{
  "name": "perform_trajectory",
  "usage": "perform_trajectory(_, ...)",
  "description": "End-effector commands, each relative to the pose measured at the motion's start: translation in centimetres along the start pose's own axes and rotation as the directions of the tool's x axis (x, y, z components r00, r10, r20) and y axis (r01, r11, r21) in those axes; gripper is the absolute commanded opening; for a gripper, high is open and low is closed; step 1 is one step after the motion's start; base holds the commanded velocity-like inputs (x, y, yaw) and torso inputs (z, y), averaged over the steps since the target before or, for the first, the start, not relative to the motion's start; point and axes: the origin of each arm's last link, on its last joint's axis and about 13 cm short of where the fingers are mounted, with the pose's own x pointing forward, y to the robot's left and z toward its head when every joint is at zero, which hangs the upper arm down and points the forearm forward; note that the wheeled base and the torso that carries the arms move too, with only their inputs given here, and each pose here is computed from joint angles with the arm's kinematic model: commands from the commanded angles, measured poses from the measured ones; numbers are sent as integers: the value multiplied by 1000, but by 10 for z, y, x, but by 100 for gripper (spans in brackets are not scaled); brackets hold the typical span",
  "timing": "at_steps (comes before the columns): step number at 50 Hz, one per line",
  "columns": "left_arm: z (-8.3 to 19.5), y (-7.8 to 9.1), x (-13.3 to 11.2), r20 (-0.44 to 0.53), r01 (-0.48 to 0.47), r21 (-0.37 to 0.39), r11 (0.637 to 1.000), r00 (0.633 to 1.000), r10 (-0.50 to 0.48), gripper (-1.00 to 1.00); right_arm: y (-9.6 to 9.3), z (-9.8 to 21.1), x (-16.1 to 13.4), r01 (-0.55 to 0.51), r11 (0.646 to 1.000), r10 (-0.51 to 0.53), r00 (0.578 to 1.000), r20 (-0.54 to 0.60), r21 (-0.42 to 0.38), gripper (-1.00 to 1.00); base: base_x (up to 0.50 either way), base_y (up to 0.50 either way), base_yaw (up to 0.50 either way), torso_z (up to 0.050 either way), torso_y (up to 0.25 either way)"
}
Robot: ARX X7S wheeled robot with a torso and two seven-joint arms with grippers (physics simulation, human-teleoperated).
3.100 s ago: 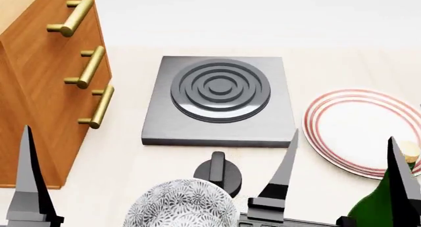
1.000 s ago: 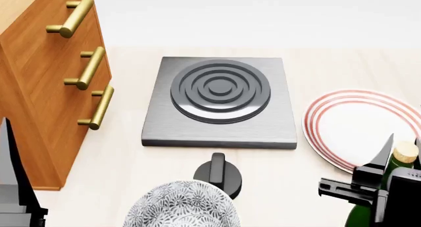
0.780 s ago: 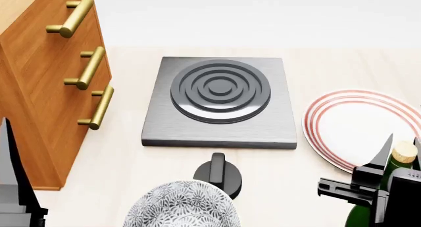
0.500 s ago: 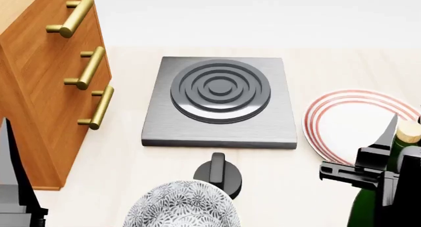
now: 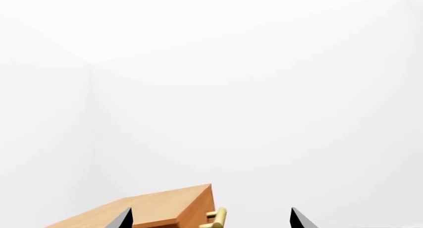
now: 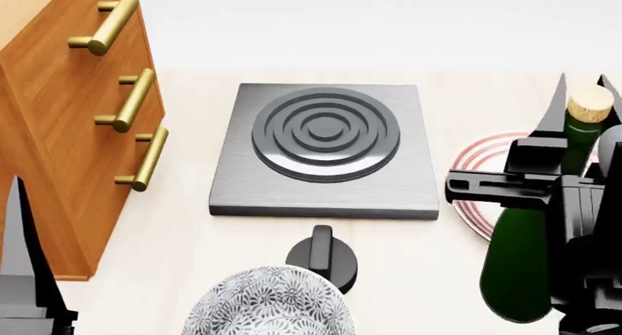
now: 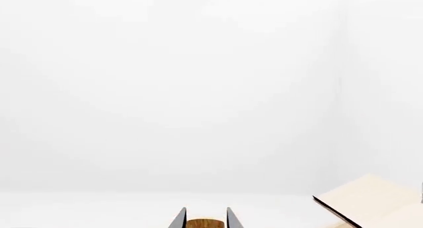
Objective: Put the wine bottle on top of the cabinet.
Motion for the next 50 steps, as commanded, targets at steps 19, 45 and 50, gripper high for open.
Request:
perform_trajectory(19, 0, -5, -1, -6, 22, -11, 1000, 1000, -22, 100, 47, 27, 29, -298, 952, 296, 954, 37, 69, -100, 0, 0, 0, 0, 1)
perform_trajectory(45, -1, -6, -2, -29, 52, -1, 999, 998, -52, 100, 96, 23, 37, -456, 879, 452, 890, 65, 136, -100, 0, 0, 0, 0, 0)
perform_trajectory(50, -1, -8, -2, -31, 56, -1, 998, 998, -56, 100, 99, 22, 37, -462, 876, 457, 887, 65, 141, -100, 0, 0, 0, 0, 2)
